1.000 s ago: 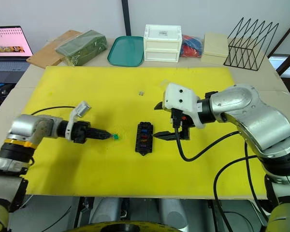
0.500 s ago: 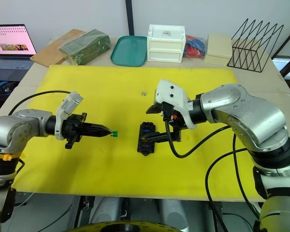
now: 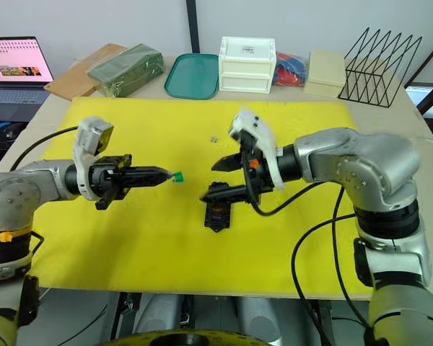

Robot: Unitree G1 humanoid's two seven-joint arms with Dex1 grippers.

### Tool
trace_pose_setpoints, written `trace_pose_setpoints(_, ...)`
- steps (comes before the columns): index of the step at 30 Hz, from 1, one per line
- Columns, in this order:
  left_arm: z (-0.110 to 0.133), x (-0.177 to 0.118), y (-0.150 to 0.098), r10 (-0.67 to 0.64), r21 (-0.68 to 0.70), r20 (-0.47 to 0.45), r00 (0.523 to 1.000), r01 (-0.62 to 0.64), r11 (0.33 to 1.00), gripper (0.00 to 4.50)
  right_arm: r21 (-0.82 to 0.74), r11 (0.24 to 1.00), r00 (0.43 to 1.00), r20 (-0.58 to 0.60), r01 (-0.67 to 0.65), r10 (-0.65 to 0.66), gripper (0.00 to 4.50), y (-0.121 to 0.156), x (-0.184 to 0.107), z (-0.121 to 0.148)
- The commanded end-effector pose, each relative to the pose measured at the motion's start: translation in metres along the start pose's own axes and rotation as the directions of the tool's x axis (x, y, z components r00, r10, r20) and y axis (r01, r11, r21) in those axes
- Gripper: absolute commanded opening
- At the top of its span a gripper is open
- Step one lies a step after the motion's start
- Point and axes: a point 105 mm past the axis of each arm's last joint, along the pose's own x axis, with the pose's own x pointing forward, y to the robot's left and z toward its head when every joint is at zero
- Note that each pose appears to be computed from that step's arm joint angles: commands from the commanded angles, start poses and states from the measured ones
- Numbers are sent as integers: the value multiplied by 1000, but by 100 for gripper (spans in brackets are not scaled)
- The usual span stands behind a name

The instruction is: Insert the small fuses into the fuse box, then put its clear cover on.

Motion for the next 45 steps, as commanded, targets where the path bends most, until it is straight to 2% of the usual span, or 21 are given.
trace_pose_setpoints(1,20,5,-14,-25,53,89,996,20,998,2,66,998,993,119,2,-9,450,-1,-11,21)
trace_pose_setpoints(4,26,9,-16,-24,60,141,990,15,998,2,106,994,982,188,-28,8,450,-1,-11,29)
trace_pose_setpoints(15,43,21,-14,-4,68,279,960,-16,998,2,170,980,953,300,-107,52,450,8,-5,38)
trace_pose_setpoints(18,45,22,-15,-5,65,293,956,-14,998,0,185,977,947,317,-108,44,391,10,-3,40)
trace_pose_setpoints(21,45,23,-15,-5,62,299,954,-14,998,0,205,973,943,332,-105,32,289,12,-3,41)
trace_pose_setpoints(38,40,25,-16,-3,45,295,955,-10,999,0,281,955,930,367,-97,-13,289,18,-8,49)
trace_pose_setpoints(41,40,25,-16,-2,44,294,956,-12,999,0,281,955,931,366,-95,-15,210,18,-7,49)
trace_pose_setpoints(45,40,25,-16,0,43,295,955,-13,999,0,281,955,932,363,-91,-18,210,17,-7,49)
